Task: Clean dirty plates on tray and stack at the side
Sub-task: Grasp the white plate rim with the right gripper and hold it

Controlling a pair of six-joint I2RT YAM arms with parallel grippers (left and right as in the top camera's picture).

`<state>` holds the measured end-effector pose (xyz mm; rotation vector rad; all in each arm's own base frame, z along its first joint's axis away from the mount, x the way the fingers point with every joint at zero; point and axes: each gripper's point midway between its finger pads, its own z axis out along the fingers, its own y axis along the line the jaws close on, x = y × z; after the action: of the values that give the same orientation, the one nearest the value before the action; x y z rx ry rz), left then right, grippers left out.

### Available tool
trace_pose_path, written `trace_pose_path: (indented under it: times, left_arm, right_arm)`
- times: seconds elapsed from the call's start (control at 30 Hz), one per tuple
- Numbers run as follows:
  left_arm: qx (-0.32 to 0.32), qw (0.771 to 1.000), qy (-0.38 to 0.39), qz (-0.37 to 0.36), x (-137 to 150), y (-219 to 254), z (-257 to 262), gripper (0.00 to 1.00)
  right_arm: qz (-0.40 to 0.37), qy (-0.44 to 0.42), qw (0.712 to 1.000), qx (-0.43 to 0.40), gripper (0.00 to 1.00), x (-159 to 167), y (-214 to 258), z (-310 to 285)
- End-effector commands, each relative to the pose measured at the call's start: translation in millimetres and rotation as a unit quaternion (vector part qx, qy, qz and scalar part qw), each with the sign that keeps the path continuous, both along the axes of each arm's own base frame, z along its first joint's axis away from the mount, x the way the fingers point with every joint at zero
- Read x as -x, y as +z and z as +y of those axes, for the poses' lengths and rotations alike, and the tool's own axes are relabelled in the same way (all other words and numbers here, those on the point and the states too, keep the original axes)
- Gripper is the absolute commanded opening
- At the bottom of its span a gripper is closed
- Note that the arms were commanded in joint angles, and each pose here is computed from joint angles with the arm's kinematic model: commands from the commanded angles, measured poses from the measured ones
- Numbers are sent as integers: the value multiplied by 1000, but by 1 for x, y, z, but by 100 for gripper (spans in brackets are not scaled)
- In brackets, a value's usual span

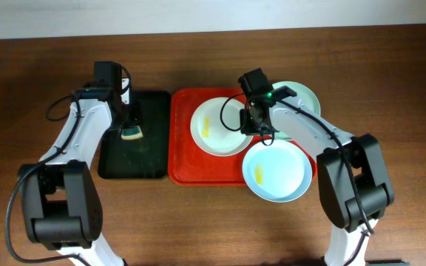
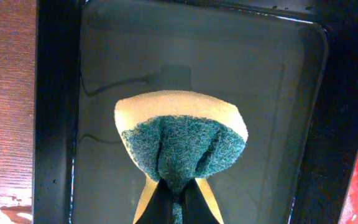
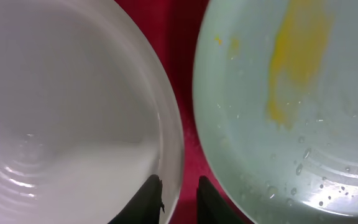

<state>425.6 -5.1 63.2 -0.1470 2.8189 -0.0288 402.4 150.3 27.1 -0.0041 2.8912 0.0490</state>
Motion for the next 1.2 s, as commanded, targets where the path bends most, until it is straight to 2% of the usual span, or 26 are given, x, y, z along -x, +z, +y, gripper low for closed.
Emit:
trace_pose_path:
  times: [0.0,0.17,0.3,0.4,0.43,0.5,0.53,0.57,0.67,0.8,0.87,0.97,1.17]
  left_arm:
    - [0,1000,-9,0,0,-1,-1,0]
    - [0,1000,-9,0,0,-1,-1,0]
    - [0,1000,-9,0,0,-1,-1,0]
    - [0,1000,-9,0,0,-1,-1,0]
    - [0,1000,-9,0,0,-1,-1,0]
    - [0,1000,-9,0,0,-1,-1,0]
    - [0,1000,-9,0,0,-1,-1,0]
    - [0,1000,-9,0,0,-1,-1,0]
    - [0,1000,-9,0,0,-1,-1,0]
    - [0,1000,-9,0,0,-1,-1,0]
    - [0,1000,-9,0,0,-1,-1,0]
    - [0,1000,-9,0,0,-1,-1,0]
    - [0,1000,-9,0,0,-1,-1,0]
  right_arm:
    - [13,-16,1000,3,17,10,-13,-2]
    - [21,-7,999,-37,4,11,-13,12]
    - [45,6,995,-84,4,20,-12,29]
    - [49,8,994,-93,8,22,-10,31]
    - [47,7,994,-94,11,21,-9,31]
    - [41,8,994,-97,41,17,-5,33]
    - [37,9,995,-97,48,15,-4,33]
    - [29,14,995,-97,49,11,-3,34]
    - [7,11,996,-86,49,1,-1,31]
    - [-8,6,997,-73,30,-5,-1,27]
    - [-10,7,997,-74,29,-6,-1,27]
    - [-9,6,997,-73,21,-6,-2,27]
    - [-7,7,997,-73,20,-4,-3,27]
